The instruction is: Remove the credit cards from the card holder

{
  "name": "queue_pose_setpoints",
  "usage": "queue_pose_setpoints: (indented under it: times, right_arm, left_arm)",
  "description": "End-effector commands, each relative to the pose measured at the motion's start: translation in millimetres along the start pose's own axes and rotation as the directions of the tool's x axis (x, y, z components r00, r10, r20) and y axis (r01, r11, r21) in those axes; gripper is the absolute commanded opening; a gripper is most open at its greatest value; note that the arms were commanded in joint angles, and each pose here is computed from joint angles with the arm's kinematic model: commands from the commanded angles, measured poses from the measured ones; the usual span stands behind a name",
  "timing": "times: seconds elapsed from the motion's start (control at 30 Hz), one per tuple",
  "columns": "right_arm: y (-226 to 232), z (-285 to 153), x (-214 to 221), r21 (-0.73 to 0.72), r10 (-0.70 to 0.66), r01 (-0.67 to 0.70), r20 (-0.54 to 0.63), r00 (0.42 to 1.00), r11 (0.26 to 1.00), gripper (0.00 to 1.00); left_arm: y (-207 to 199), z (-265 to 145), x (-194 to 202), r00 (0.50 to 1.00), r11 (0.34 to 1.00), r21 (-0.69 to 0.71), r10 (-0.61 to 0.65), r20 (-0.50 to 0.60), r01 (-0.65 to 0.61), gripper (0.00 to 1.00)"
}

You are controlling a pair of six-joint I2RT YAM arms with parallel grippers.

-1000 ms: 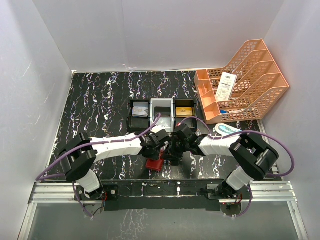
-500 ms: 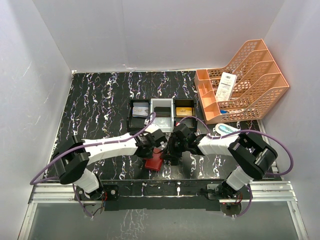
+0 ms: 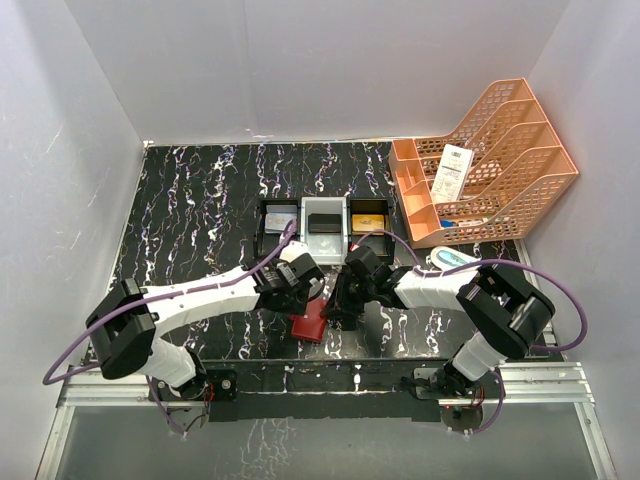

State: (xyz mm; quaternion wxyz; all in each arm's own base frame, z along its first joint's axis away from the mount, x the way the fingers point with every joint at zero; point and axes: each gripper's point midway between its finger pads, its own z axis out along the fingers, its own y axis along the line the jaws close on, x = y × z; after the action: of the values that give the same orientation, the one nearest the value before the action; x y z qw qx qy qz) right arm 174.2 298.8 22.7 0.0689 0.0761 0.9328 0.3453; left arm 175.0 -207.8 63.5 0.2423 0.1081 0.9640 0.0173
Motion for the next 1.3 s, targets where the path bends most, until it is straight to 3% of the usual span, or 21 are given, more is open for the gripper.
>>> queue_pose_setpoints:
  times: [0.0, 0.17, 0.37, 0.53, 0.87, 1.07, 1.27]
  right_arm:
    - [-34.1, 1.9, 0.5, 0.140, -0.010, 0.010, 0.002, 1.000, 0.990, 0.11]
    - [-36.3, 3.0, 2.4, 0.143, -0.009, 0.010, -0.007, 1.000, 0.990, 0.12]
    - [-37.9, 3.4, 3.5, 0.144, -0.004, 0.005, -0.008, 1.000, 0.990, 0.12]
    - [-38.0, 4.8, 4.1, 0.143, -0.001, 0.003, -0.015, 1.000, 0.990, 0.12]
    - [-39.5, 5.9, 4.5, 0.148, 0.000, 0.003, -0.018, 1.000, 0.989, 0.12]
    - [-38.5, 5.6, 4.7, 0.142, 0.001, 0.002, -0.017, 1.000, 0.990, 0.13]
    - [-36.0, 6.6, 5.3, 0.128, -0.003, 0.006, -0.024, 1.000, 0.992, 0.13]
  left_arm:
    - [-8.8, -1.7, -2.2, 1.000, 0.999, 0.042, 0.020, -0.008, -0.020, 0.55]
    - [-18.7, 3.8, -1.0, 0.998, 0.997, 0.065, 0.054, -0.034, -0.052, 0.54]
    - [-38.1, 0.2, -2.4, 0.997, 0.984, 0.168, 0.064, -0.035, -0.057, 0.60]
    - [-25.9, 10.9, 7.4, 0.993, 0.992, 0.090, 0.092, -0.076, -0.085, 0.60]
    - [15.1, 11.6, 10.0, 0.996, 0.992, -0.101, 0.070, -0.051, -0.075, 0.46]
    - [11.9, 13.9, 7.8, 0.999, 0.996, -0.079, 0.030, -0.018, -0.031, 0.42]
    - [-2.1, 23.9, 10.8, 0.998, 0.999, -0.028, 0.045, -0.034, -0.046, 0.30]
